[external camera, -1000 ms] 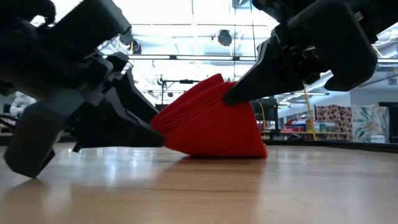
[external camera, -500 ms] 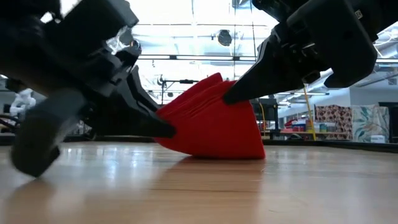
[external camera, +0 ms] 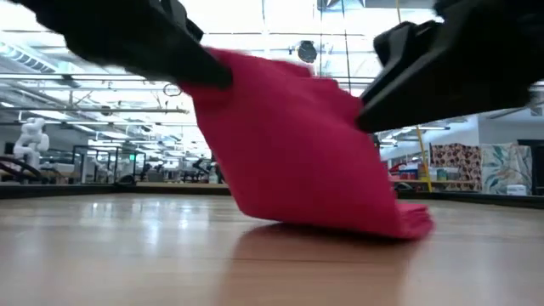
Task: Roll napkin
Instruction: Roll the red napkin
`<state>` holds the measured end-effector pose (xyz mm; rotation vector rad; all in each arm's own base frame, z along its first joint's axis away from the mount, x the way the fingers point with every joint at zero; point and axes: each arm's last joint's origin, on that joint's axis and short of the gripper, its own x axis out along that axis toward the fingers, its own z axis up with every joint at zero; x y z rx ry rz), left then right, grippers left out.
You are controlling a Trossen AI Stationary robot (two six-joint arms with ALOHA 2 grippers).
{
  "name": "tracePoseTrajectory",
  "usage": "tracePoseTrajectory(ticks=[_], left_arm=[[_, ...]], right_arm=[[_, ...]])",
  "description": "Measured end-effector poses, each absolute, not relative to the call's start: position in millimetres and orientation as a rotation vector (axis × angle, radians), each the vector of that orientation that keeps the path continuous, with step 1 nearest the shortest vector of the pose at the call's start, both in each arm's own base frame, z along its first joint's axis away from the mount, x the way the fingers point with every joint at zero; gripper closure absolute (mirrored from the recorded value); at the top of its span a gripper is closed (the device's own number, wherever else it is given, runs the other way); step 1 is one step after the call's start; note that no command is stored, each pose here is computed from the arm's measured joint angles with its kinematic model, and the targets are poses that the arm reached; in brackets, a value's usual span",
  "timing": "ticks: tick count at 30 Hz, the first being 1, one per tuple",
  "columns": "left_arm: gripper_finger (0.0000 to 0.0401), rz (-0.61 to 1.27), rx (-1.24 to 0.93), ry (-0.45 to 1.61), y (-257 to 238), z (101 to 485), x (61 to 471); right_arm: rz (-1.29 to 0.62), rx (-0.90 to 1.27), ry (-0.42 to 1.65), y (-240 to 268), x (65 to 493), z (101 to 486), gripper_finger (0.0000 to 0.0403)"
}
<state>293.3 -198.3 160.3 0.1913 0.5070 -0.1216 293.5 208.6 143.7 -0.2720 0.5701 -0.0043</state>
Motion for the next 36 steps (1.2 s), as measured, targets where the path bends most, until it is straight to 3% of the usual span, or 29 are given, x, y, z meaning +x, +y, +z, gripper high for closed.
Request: tracePoseTrajectory(ticks=[8,16,23,32,36], left_arm=[[0.0381,-0.197,0.063,0.553,-187.8,164.8,298.7],[0.0381,-0.241,0.177,0.546,-190.9,164.4,296.4],[0.0381,-0.218,0.240,0.551,-189.1,163.1,296.1],[0.0381,-0.169,0.319,0.552,-187.0,162.1,295.6],[0.0381,-0.046,0.436,0.577,-180.9,160.2,293.2]], right_arm=[[-0.075,-0.090,0.529,231.5,275.4,139.9,0.0217],[-0.162,-0.073,0.555,246.5,262.7,97.4,0.0198],[-0.300,-0.196,0.510,247.5,245.8,92.3,0.0244],[-0.422,-0.135,0.600,214.8,254.1,80.3,0.0388],[-0.464,-0.137,0.603,193.7,265.2,76.1,0.0390]])
